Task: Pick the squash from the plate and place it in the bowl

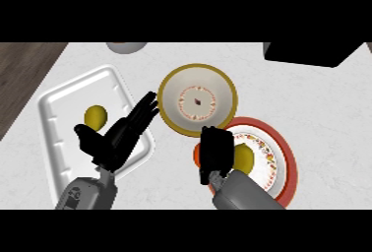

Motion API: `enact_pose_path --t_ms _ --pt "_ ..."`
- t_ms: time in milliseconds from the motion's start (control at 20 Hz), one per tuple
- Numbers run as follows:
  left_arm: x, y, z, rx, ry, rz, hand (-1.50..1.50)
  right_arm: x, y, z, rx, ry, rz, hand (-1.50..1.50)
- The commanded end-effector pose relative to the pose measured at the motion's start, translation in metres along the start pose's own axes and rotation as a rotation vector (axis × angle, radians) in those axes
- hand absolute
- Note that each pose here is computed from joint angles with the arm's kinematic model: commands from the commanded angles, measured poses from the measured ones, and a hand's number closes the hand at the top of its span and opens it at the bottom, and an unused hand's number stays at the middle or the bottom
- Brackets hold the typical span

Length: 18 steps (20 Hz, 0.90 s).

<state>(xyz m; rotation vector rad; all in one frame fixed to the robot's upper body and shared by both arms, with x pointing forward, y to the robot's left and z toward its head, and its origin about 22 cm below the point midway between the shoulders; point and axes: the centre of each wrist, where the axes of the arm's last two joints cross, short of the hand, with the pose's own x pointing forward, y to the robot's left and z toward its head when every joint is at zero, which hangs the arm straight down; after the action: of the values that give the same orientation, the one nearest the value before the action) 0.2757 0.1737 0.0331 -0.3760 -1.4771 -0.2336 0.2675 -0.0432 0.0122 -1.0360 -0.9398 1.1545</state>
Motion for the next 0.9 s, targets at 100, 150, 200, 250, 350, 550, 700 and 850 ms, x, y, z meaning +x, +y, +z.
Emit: enact_pose_path --t_ms 100,150,200,250,350,550,700,850 --pt "-0.008 0.007 -0.002 0.025 0.029 -0.017 0.00 0.050 -0.010 0.059 -0.100 -0.107 -0.015 1.50" --pt "-0.003 -0.004 -0.008 0.013 0.009 0.003 0.00 0.056 -0.028 0.066 -0.139 -0.141 -0.054 1.50" --pt "-0.008 -0.001 0.005 0.023 0.024 -0.003 0.00 0.059 -0.034 0.069 -0.147 -0.136 -0.075 1.50" --pt "-0.003 0.006 -0.006 0.013 0.023 -0.010 0.00 0.063 -0.039 0.073 -0.177 -0.153 -0.082 1.50" --pt "-0.006 -0.001 -0.005 0.027 0.008 -0.002 0.00 0.070 -0.056 0.082 -0.259 -0.168 -0.100 1.50" --pt "-0.001 0.006 -0.008 0.066 0.011 0.022 0.00 0.079 -0.086 0.099 -0.383 -0.181 -0.122 1.50" --pt "-0.003 0.005 -0.005 0.062 0.025 0.010 0.00 0.084 -0.102 0.106 -0.397 -0.182 -0.124 1.50" --pt "-0.005 0.007 -0.001 0.075 0.026 0.005 0.00 0.087 -0.112 0.102 -0.425 -0.172 -0.161 1.50"
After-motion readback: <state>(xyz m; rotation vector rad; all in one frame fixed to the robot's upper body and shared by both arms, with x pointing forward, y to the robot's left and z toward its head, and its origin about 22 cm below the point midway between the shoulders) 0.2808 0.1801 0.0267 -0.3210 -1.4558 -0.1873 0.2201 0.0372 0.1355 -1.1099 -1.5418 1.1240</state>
